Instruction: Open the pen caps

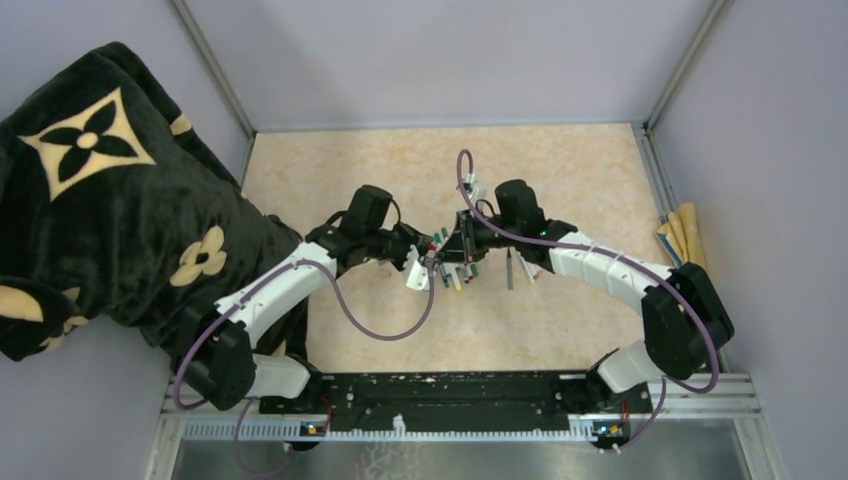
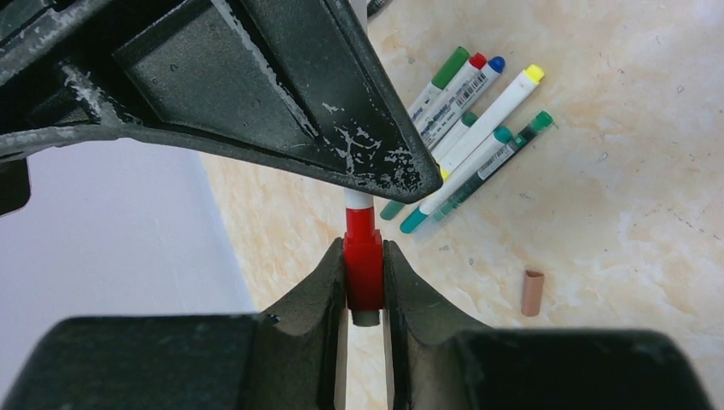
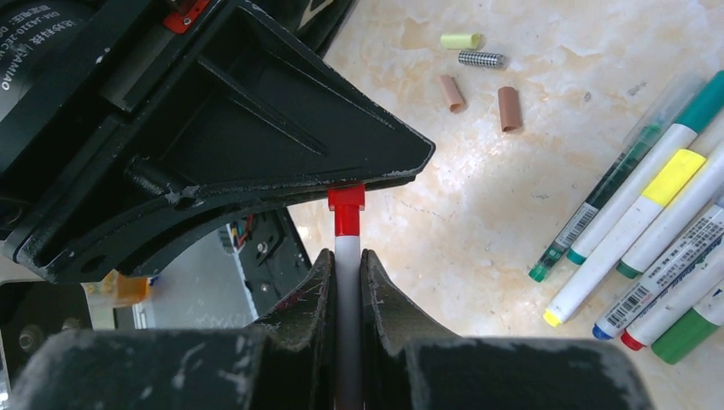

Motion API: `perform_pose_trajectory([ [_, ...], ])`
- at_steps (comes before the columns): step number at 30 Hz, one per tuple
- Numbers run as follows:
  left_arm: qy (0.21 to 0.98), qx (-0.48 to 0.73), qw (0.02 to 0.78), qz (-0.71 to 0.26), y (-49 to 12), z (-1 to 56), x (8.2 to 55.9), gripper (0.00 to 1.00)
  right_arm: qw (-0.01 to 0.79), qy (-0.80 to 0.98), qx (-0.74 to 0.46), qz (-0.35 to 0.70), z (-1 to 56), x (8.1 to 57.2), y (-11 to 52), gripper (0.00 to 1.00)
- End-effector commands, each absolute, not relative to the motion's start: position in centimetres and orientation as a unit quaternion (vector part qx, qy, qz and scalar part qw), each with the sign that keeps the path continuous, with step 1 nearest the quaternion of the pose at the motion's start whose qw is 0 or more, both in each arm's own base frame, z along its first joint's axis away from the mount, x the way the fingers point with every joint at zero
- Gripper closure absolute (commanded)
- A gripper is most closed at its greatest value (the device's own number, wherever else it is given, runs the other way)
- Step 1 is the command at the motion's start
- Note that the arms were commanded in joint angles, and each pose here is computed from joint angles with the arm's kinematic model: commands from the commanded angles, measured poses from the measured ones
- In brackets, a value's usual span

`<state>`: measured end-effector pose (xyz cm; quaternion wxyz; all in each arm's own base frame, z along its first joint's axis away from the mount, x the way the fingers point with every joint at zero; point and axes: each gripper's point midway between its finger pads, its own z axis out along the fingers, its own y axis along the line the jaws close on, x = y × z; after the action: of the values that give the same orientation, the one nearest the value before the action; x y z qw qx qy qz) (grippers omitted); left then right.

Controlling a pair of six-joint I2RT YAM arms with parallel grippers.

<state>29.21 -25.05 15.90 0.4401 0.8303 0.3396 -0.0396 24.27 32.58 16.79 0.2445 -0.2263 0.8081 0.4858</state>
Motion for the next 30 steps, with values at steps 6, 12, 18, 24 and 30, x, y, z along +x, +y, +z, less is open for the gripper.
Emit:
perform_pose_trajectory([
  [6,0.527,0.807,0.242,0.109,-9.1,9.9,32.9,1.0,0.162,0.85,-0.178,0.469,16.2,19.0,26.6,1.0],
  [12,0.541,0.795,0.267,0.067,-10.0,10.6,32.4,1.0,0.21,0.85,-0.164,0.455,17.1,19.7,26.0,1.0],
  [18,0.596,0.728,0.337,-0.037,-13.6,11.8,31.8,0.99,0.345,0.892,-0.042,0.288,15.2,27.3,21.9,1.0],
  [24,0.656,0.681,0.3,-0.125,-15.0,8.7,30.5,0.88,0.383,0.911,0.003,0.151,10.0,31.6,20.4,1.0],
  [30,0.684,0.656,0.278,-0.155,-15.3,6.2,30.0,0.82,0.398,0.911,0.021,0.105,7.1,32.8,21.0,1.0],
])
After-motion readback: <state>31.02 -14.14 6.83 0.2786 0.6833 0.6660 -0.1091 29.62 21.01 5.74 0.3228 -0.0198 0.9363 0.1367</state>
